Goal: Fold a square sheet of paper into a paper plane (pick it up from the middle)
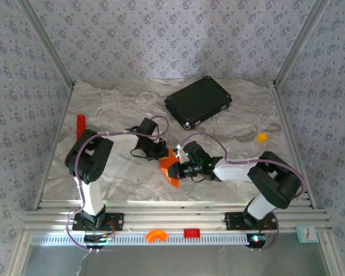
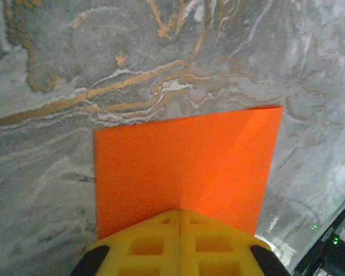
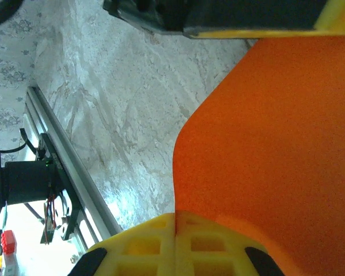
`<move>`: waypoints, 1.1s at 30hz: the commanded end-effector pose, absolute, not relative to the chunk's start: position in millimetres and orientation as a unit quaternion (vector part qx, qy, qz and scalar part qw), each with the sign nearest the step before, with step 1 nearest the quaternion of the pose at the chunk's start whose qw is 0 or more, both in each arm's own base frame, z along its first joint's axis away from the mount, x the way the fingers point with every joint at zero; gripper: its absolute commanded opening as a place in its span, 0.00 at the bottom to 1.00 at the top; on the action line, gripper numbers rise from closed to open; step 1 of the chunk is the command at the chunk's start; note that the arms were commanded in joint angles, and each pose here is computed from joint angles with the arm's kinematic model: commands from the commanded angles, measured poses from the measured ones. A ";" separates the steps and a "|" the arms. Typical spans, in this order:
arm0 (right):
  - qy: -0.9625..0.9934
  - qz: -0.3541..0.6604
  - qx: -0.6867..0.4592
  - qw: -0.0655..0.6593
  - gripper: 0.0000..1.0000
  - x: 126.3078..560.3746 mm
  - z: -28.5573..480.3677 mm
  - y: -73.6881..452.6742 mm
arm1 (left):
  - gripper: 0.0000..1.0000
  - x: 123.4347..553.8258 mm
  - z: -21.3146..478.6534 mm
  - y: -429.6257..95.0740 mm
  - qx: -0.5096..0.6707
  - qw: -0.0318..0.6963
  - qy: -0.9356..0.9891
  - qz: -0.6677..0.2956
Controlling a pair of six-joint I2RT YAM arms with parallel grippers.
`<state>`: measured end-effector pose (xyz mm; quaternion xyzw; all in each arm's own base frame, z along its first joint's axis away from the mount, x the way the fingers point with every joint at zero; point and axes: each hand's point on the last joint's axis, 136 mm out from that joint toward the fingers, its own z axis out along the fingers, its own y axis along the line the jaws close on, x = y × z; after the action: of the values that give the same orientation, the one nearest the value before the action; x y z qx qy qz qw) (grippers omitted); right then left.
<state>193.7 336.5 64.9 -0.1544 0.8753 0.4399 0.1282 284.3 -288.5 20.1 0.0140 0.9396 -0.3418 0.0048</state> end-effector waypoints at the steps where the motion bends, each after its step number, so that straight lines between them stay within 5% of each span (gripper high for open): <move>1: 0.874 0.449 -0.144 0.119 0.00 198.1 66.8 335.7 | 0.01 278.1 11.2 -288.2 0.033 -0.005 0.945 -0.326; 33: 0.911 0.382 -0.120 0.101 0.00 218.0 30.0 307.1 | 0.00 268.8 10.6 -284.2 0.031 -0.003 0.950 -0.312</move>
<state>212.5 309.6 33.2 -0.1190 0.9054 0.3957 0.0977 281.6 -292.5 19.7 0.0338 0.9408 -0.3372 0.0124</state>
